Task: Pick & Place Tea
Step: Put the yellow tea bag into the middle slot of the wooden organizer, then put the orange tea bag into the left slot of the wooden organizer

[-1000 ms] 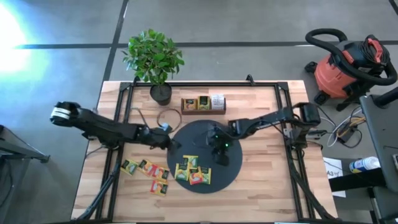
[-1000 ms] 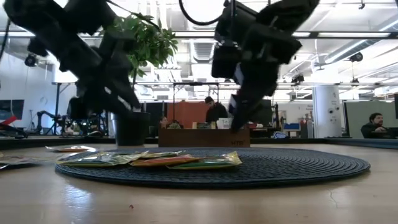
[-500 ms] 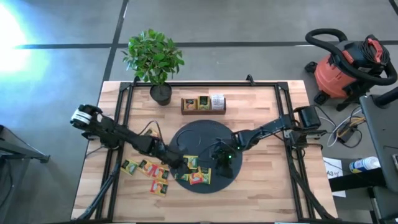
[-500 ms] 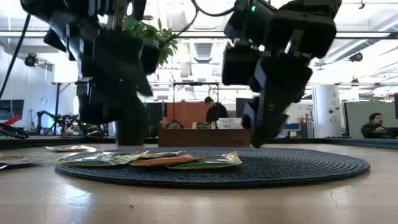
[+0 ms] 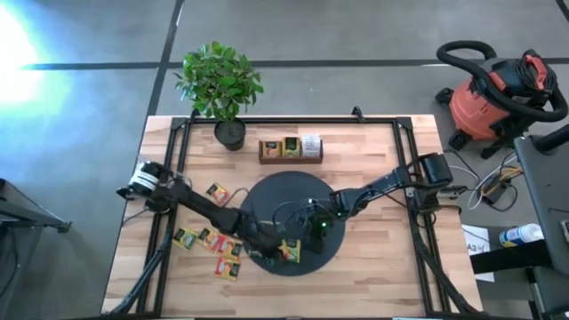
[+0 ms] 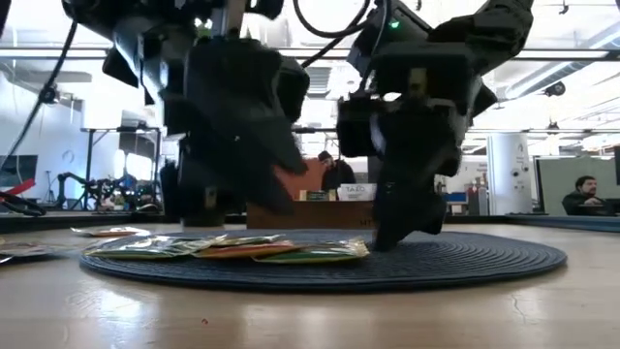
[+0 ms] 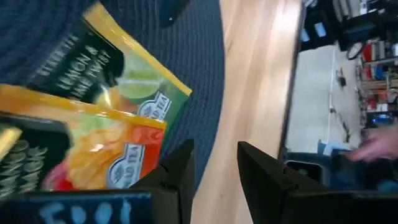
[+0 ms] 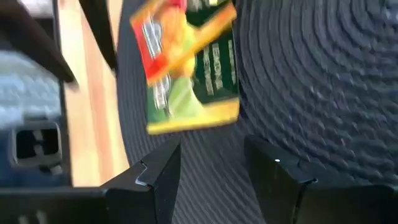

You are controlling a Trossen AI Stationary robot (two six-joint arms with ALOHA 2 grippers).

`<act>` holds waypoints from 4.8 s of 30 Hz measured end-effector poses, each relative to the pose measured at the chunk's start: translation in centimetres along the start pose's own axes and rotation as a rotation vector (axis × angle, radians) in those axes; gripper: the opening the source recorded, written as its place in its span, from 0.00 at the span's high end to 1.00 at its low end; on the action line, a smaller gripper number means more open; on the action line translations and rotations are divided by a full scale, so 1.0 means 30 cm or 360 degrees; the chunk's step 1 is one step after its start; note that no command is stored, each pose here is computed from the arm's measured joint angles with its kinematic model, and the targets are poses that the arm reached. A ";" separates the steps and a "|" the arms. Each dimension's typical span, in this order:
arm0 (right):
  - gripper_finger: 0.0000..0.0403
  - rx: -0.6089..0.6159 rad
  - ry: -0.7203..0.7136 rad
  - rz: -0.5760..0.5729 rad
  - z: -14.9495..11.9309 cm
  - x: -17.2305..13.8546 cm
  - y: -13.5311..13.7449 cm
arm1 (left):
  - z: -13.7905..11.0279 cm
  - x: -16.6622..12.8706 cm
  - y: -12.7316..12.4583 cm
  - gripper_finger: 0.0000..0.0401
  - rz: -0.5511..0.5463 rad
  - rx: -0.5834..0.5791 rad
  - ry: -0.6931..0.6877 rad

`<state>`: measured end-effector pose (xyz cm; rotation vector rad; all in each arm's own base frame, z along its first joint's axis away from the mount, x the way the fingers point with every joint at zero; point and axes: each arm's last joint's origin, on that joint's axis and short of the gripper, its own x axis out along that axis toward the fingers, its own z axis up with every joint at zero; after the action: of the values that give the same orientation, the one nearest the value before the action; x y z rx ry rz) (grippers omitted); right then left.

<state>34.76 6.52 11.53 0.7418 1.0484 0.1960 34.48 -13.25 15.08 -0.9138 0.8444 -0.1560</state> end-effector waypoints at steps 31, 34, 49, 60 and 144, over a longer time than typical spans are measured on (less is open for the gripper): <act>0.62 0.0105 -0.0300 -0.0176 0.074 0.069 0.124 | -0.052 0.121 0.042 0.77 0.0225 0.0208 -0.0104; 0.66 0.0120 -0.0293 -0.0177 0.066 0.072 0.121 | -0.047 0.120 0.045 0.77 0.0232 0.0206 -0.0113; 0.98 -0.0102 -0.0133 -0.0325 0.034 0.010 0.116 | -0.079 0.077 -0.003 0.76 0.0292 0.0138 -0.0150; 0.98 -0.0297 -0.0832 -0.0937 0.074 -0.336 0.150 | -0.105 0.041 -0.017 0.76 0.0476 -0.0049 -0.0329; 0.50 -0.0485 -0.0040 -0.0100 0.198 -0.282 -0.080 | -0.039 -0.170 0.033 0.77 0.0049 0.0310 -0.0285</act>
<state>35.01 -2.08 17.74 0.4345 0.9887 0.2846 29.98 -11.05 16.91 -0.7200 0.6641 -0.1253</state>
